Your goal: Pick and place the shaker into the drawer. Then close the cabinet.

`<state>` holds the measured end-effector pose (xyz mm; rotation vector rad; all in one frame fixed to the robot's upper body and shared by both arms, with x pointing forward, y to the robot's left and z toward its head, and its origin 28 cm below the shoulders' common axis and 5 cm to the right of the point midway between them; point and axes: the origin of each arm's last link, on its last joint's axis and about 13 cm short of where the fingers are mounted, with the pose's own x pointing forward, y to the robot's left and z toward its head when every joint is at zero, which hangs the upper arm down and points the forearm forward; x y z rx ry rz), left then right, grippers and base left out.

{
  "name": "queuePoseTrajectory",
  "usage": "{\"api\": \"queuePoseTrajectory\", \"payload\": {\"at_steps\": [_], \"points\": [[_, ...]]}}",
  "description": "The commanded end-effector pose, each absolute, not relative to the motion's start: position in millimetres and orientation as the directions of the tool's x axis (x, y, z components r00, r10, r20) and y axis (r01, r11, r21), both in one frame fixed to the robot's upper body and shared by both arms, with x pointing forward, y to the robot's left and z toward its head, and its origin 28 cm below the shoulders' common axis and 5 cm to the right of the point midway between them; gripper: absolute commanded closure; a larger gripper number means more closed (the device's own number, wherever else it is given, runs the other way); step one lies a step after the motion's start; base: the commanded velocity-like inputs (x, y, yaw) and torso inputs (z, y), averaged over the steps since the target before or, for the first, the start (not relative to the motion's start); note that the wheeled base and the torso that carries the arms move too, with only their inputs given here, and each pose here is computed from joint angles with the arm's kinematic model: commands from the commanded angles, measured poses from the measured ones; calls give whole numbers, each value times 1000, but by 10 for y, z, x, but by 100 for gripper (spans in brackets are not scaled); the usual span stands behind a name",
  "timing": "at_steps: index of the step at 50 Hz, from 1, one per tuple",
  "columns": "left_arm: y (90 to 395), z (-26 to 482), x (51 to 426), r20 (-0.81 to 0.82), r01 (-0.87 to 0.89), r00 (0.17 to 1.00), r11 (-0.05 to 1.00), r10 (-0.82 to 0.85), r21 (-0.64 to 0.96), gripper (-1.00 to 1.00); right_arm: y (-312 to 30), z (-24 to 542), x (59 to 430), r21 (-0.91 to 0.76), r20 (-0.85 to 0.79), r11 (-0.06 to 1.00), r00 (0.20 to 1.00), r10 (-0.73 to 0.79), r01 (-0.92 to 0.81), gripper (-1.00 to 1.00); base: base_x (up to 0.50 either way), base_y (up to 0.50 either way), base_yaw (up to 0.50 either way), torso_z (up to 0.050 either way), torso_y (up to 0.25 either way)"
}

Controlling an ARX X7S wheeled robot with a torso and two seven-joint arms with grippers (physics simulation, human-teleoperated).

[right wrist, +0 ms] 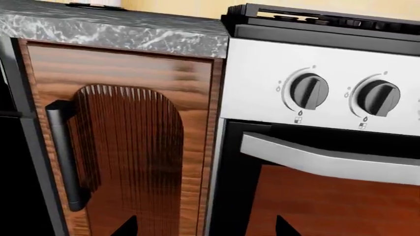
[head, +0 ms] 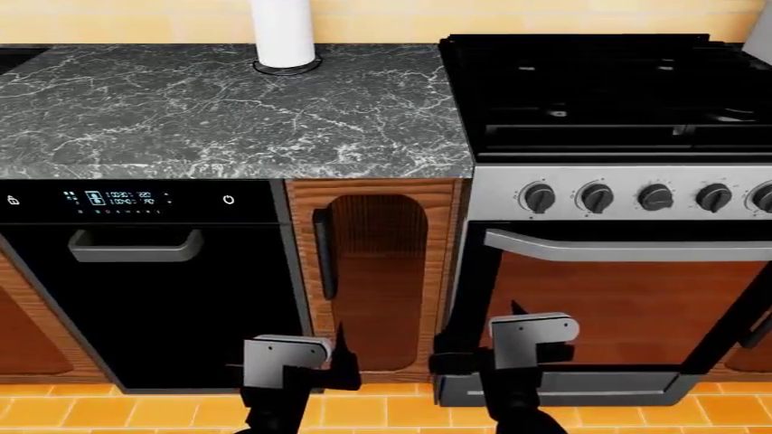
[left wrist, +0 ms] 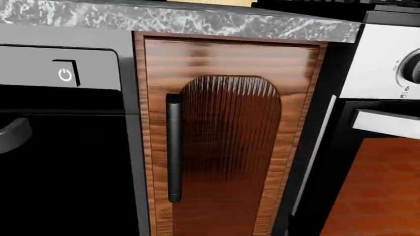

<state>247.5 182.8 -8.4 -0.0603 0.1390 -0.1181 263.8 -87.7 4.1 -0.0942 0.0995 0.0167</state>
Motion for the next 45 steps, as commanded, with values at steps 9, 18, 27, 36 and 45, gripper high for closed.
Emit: {"api": "queuePoseTrajectory", "payload": {"at_steps": [9,18,27,36,45], "points": [[1823,13,2474,-137,109,984,992,-116,-56,-100,-890,45,2645,-82,-96,997,995,7,-15,-100,0,0,0,0,0],[1827,17,2476,-140,110,983,992,-117,-59,-100,-893,49,2648,-74,-94,997,996,-1,-6,-100,0,0,0,0,0],[2318,1419,2730,83,214,971,972,-222,98,-100,-1654,1654,2643,-297,167,952,986,-22,71,-100,0,0,0,0,0],[2636,3342,2837,330,210,875,893,-353,398,-100,-2100,3368,2445,-482,412,852,911,11,208,-100,0,0,0,0,0],[2748,4252,2712,395,170,822,839,-410,517,-100,-2283,4178,2257,-564,491,768,871,18,302,-100,0,0,0,0,0]]}}
